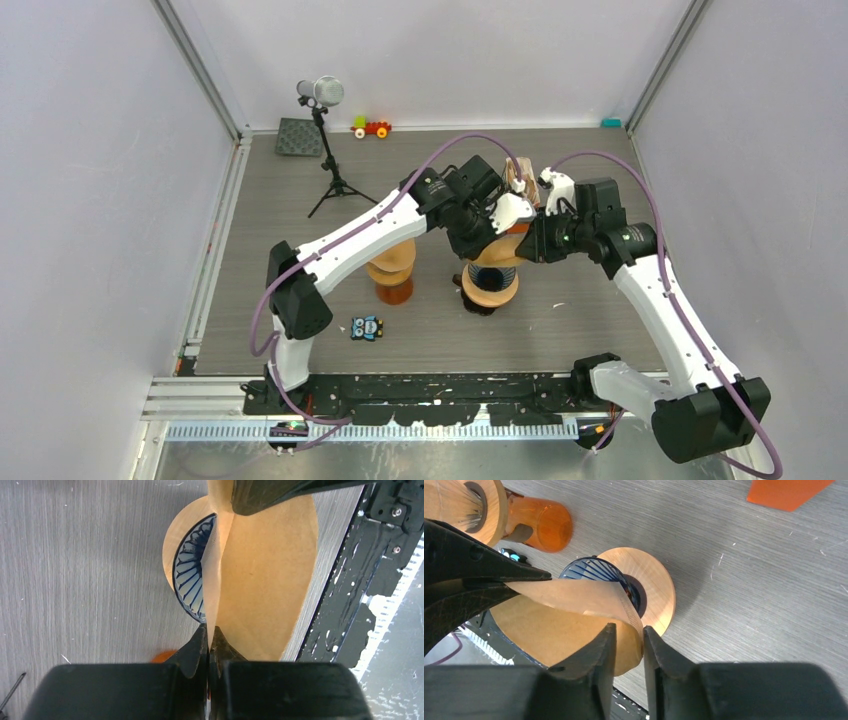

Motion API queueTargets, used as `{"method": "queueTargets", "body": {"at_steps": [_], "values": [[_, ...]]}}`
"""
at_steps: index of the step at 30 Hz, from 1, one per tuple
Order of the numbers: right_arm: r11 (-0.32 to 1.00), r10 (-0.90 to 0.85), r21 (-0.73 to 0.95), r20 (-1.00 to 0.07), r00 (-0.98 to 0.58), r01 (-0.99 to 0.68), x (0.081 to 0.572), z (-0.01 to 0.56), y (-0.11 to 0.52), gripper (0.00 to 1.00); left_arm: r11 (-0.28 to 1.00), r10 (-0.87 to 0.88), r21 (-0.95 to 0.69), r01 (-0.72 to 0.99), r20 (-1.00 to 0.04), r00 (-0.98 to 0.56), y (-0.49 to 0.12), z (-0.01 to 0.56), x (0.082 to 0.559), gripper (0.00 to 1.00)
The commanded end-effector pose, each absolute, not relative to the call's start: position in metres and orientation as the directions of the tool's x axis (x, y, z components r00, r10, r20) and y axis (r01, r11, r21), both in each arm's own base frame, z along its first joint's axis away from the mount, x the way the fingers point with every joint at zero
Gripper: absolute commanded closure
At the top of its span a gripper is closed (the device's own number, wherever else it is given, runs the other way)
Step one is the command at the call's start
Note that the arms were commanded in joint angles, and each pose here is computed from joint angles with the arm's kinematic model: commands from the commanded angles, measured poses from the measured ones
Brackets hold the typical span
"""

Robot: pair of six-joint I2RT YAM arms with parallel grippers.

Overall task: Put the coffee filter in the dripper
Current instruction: Place the coffee filter in the coffee dripper.

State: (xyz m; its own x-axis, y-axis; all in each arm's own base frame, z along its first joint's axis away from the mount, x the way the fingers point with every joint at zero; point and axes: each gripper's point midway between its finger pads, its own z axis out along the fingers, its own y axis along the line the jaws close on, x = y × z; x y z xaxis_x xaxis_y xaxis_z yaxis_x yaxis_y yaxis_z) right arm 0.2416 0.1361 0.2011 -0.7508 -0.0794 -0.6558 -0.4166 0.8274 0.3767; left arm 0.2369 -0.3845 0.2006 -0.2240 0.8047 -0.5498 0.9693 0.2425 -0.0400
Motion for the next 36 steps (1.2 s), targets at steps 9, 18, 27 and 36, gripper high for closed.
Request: {"method": "queueTargets", "body": {"at_steps": [9, 18, 27, 36], "values": [[0.821, -0.129, 0.315, -0.709, -0.693, -0.475, 0.24, 0.22, 0.131, 0.35, 0.038, 0.831, 0.003, 0.999, -0.556, -0.03, -0.382, 0.202, 0.231, 1.0], [0.783, -0.135, 0.376, -0.673, -0.727, -0.495, 0.235, 0.212, 0.141, 0.35, 0.006, 0.837, -0.013, 1.0, -0.548, -0.012, -0.386, 0.191, 0.23, 1.0], [0.758, -0.078, 0.457, -0.646, -0.76, -0.466, 0.238, 0.199, 0.139, 0.37, 0.098, 0.807, -0.023, 0.995, -0.583, -0.093, -0.389, 0.187, 0.239, 1.0], [0.735, -0.08, 0.488, -0.627, -0.775, -0.47, 0.241, 0.189, 0.142, 0.38, 0.073, 0.773, -0.023, 0.997, -0.63, -0.071, -0.389, 0.187, 0.234, 1.0]]}}
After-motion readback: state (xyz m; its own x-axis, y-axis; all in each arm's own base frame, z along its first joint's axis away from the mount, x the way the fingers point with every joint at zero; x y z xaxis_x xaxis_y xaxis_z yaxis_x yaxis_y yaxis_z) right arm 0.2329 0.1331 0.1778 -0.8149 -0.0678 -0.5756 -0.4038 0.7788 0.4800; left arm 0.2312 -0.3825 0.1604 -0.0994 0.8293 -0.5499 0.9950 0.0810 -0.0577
